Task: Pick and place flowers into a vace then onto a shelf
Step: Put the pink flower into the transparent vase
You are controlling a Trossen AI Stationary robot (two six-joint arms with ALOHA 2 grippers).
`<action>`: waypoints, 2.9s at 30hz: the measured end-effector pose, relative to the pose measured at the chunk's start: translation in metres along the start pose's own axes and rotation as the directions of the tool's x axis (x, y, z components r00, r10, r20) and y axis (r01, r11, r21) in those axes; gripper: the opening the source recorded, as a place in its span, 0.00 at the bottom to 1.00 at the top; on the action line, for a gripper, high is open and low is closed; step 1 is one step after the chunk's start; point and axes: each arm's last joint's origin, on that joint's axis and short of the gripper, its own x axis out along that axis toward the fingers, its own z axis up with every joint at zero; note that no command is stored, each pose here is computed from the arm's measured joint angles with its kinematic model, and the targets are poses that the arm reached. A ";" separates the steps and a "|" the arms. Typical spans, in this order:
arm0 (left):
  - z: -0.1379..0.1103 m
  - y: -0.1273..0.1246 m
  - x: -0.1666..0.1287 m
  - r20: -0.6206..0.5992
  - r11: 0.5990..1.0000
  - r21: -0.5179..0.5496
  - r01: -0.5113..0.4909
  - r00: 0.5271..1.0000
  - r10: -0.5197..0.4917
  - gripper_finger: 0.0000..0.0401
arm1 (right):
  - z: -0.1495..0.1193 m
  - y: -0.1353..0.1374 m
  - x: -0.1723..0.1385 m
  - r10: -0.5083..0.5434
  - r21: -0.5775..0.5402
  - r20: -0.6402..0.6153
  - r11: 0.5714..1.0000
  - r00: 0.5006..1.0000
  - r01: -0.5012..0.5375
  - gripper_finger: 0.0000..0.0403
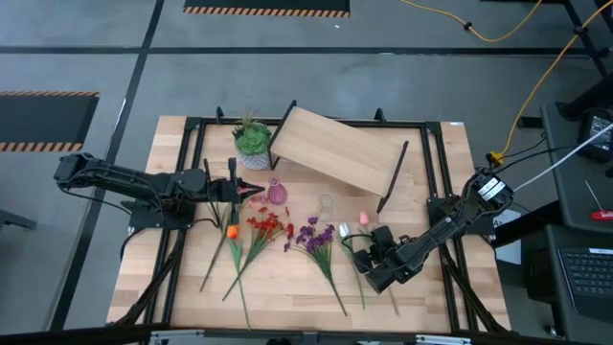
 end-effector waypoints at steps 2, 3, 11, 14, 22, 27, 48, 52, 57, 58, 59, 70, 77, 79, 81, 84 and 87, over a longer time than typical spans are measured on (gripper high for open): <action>0.000 0.000 0.000 0.000 1.000 0.000 0.000 1.000 0.000 0.00 | 0.003 -0.002 -0.006 0.005 0.003 -0.014 1.000 1.000 -0.005 0.02; 0.000 0.000 0.000 0.000 1.000 0.000 0.001 1.000 -0.001 0.00 | 0.005 -0.003 -0.011 0.012 0.002 -0.016 1.000 1.000 -0.011 0.01; -0.003 0.001 0.000 -0.041 0.999 0.003 -0.046 0.998 0.046 0.00 | 0.024 -0.011 -0.047 0.112 -0.166 -0.040 0.979 0.993 -0.117 0.01; -0.003 0.002 0.000 -0.059 0.996 -0.007 -0.094 0.994 0.094 0.00 | 0.033 -0.016 -0.063 0.168 -0.238 -0.052 0.955 0.984 -0.176 0.01; -0.004 0.003 0.000 -0.081 0.989 -0.005 -0.145 0.986 0.144 0.00 | 0.054 -0.026 -0.090 0.306 -0.380 0.089 0.890 0.948 -0.252 0.00; -0.004 0.004 0.000 -0.078 0.989 0.046 -0.142 0.986 0.145 0.00 | 0.062 -0.020 -0.095 0.382 -0.470 0.130 0.836 0.915 -0.282 0.00; -0.004 0.004 0.000 -0.077 0.989 0.011 -0.145 0.986 0.145 0.00 | 0.108 -0.042 -0.087 0.727 -0.749 0.195 0.543 0.658 -0.379 0.00; -0.004 0.004 0.000 -0.077 0.989 0.009 -0.145 0.986 0.146 0.00 | 0.110 -0.049 -0.074 0.783 -0.783 0.216 0.496 0.583 -0.375 0.00; -0.004 0.004 0.000 -0.077 0.989 0.009 -0.145 0.986 0.146 0.00 | 0.107 -0.057 -0.057 0.818 -0.816 0.258 0.469 0.514 -0.339 0.00; -0.004 0.004 0.000 -0.077 0.989 0.010 -0.145 0.986 0.145 0.00 | 0.107 -0.058 -0.055 0.829 -0.823 0.265 0.461 0.493 -0.333 0.00; -0.004 0.004 0.000 -0.077 0.989 0.010 -0.145 0.986 0.145 0.00 | 0.106 -0.059 -0.053 0.838 -0.829 0.272 0.454 0.474 -0.327 0.00; -0.004 0.004 0.000 -0.077 0.989 0.009 -0.145 0.986 0.146 0.00 | 0.108 -0.059 -0.054 0.866 -0.852 0.301 0.432 0.399 -0.295 0.00; -0.003 0.004 0.000 -0.076 0.989 0.010 -0.145 0.986 0.145 0.00 | 0.111 -0.056 -0.063 0.887 -0.864 0.333 0.423 0.319 -0.274 0.00; -0.003 0.004 0.000 -0.077 0.989 0.011 -0.145 0.986 0.146 0.00 | 0.113 -0.056 -0.067 0.894 -0.866 0.349 0.422 0.279 -0.268 0.00; -0.004 0.004 0.000 -0.077 0.989 0.011 -0.145 0.986 0.146 0.00 | 0.115 -0.055 -0.072 0.898 -0.870 0.374 0.426 0.231 -0.248 0.00; -0.003 0.004 0.000 -0.077 0.989 0.011 -0.145 0.986 0.146 0.00 | 0.122 -0.055 -0.078 0.894 -0.872 0.417 0.445 0.167 -0.205 0.00; -0.003 0.004 0.000 -0.076 0.989 0.011 -0.145 0.986 0.146 0.00 | 0.128 -0.055 -0.081 0.880 -0.859 0.457 0.474 0.130 -0.191 0.00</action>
